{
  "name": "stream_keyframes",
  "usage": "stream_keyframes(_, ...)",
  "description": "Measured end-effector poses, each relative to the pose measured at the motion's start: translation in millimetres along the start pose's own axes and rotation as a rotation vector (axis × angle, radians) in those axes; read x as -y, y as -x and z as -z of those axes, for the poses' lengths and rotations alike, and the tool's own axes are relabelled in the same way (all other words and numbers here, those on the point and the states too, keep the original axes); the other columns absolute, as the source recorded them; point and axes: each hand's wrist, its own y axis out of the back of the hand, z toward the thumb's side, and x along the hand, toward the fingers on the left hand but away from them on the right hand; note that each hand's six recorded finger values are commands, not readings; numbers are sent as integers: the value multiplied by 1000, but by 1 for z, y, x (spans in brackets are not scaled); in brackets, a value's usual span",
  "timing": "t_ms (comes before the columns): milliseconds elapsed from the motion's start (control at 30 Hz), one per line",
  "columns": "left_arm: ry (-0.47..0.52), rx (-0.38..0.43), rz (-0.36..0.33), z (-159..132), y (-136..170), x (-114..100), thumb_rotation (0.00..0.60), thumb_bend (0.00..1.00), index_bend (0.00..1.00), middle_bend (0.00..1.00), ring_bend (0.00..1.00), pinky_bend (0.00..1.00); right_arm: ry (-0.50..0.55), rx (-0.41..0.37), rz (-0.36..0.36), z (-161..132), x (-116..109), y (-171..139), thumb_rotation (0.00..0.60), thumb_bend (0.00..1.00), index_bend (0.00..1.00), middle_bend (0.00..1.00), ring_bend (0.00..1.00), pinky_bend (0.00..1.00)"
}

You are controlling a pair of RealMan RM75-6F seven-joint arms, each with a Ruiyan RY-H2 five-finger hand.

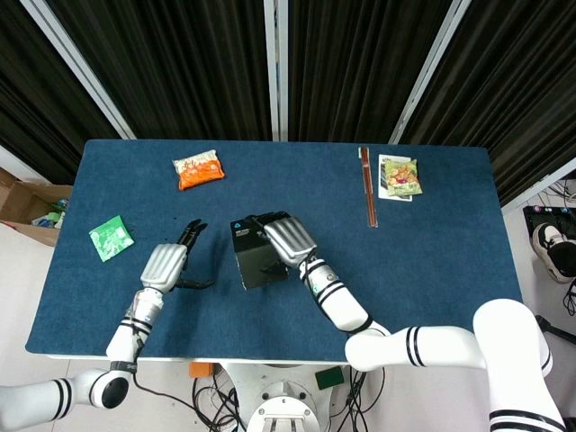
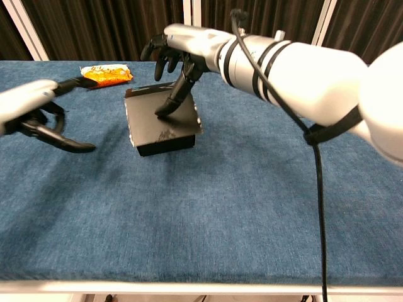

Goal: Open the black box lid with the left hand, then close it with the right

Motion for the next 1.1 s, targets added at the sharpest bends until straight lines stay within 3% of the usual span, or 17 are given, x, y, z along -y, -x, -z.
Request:
stream_keyframes(200, -2, 19, -48, 2, 7, -18, 444, 0, 0, 0, 631, 978, -181, -30, 54, 10, 10, 6, 600, 163, 335, 333, 207, 199)
stream_keyframes(533, 23, 46, -67, -3, 1, -26, 445, 0, 0, 0, 626, 978, -464, -124, 163, 24, 28, 20, 600, 245, 617, 511, 304, 196)
stream_keyframes(700, 30, 46, -76, -1, 0, -28, 442, 0, 0, 0, 625, 978, -577, -184, 204, 26, 38, 23, 600, 286, 651, 538, 314, 135)
stream_keyframes(900, 18, 44, -82, 1, 1, -30, 446, 0, 0, 0, 624, 978, -571, -211, 226, 23, 44, 23, 600, 290, 652, 532, 310, 107)
stream_keyframes(1100, -71, 23, -128, 13, 7, -44, 446, 0, 0, 26, 533, 925, -523, -205, 335, 30, 13, 9, 600, 290, 564, 470, 296, 91)
